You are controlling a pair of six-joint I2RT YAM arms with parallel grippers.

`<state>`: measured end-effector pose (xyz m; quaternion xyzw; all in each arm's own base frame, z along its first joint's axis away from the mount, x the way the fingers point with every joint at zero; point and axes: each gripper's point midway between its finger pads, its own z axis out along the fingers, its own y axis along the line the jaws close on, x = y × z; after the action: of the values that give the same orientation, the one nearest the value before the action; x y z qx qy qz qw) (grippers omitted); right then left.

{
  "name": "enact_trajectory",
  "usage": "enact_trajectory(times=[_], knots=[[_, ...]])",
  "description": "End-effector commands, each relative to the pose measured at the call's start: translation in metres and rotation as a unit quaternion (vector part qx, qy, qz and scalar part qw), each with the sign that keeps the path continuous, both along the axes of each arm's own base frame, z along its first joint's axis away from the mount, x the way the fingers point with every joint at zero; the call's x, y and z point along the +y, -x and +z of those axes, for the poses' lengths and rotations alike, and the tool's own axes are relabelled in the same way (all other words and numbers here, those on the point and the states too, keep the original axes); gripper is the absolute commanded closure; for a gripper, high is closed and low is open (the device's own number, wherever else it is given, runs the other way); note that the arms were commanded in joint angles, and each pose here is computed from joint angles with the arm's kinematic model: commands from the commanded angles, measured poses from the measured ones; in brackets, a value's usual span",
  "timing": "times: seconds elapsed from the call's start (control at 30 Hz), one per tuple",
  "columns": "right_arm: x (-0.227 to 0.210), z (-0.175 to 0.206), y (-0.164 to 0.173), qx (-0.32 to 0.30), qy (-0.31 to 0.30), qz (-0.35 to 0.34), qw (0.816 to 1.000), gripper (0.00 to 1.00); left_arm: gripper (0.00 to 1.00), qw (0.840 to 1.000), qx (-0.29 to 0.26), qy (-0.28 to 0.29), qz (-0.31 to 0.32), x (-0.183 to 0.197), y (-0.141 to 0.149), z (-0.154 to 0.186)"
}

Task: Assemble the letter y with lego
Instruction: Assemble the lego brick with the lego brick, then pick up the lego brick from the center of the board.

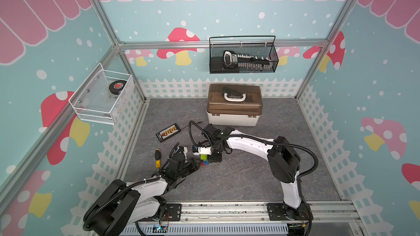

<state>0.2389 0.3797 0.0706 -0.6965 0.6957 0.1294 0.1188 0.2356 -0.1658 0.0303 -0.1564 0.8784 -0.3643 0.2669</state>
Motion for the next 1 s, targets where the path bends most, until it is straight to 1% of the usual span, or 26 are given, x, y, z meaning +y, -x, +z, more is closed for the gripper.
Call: enact_trajectory(times=[0.0,0.17,0.3,0.4,0.43,0.47,0.63,0.77,0.97], knots=[[0.005,0.008,0.005,0.015,-0.013,0.003,1.0,0.79,0.5,0.996,0.08,-0.04,0.018,0.022,0.031,-0.033],[0.006,0.025,0.002,0.03,-0.053,-0.015,0.998,0.79,0.46,0.996,0.058,-0.049,0.039,0.036,0.033,-0.013],[0.003,0.037,0.001,0.042,-0.078,-0.029,0.996,0.78,0.45,0.997,0.052,-0.039,0.052,0.045,0.037,-0.003],[0.0,0.041,0.0,0.068,-0.103,-0.05,0.991,0.78,0.45,0.997,0.05,-0.03,0.051,0.045,0.042,0.0],[-0.001,0.054,0.0,0.067,-0.122,-0.055,0.989,0.78,0.45,0.997,0.049,-0.028,0.052,0.045,0.041,0.002],[-0.002,0.056,0.0,0.075,-0.132,-0.062,0.986,0.78,0.45,0.997,0.049,-0.026,0.06,0.048,0.039,0.004],[-0.012,0.056,0.001,0.12,-0.16,-0.098,0.975,0.78,0.45,0.998,0.041,-0.02,0.053,0.043,0.031,0.017],[-0.019,0.056,0.005,0.166,-0.194,-0.123,0.959,0.77,0.45,0.998,0.039,-0.019,0.038,0.036,0.023,0.027],[-0.028,0.041,0.014,0.214,-0.204,-0.141,0.945,0.77,0.45,0.999,0.037,-0.02,0.023,0.029,0.015,0.034]])
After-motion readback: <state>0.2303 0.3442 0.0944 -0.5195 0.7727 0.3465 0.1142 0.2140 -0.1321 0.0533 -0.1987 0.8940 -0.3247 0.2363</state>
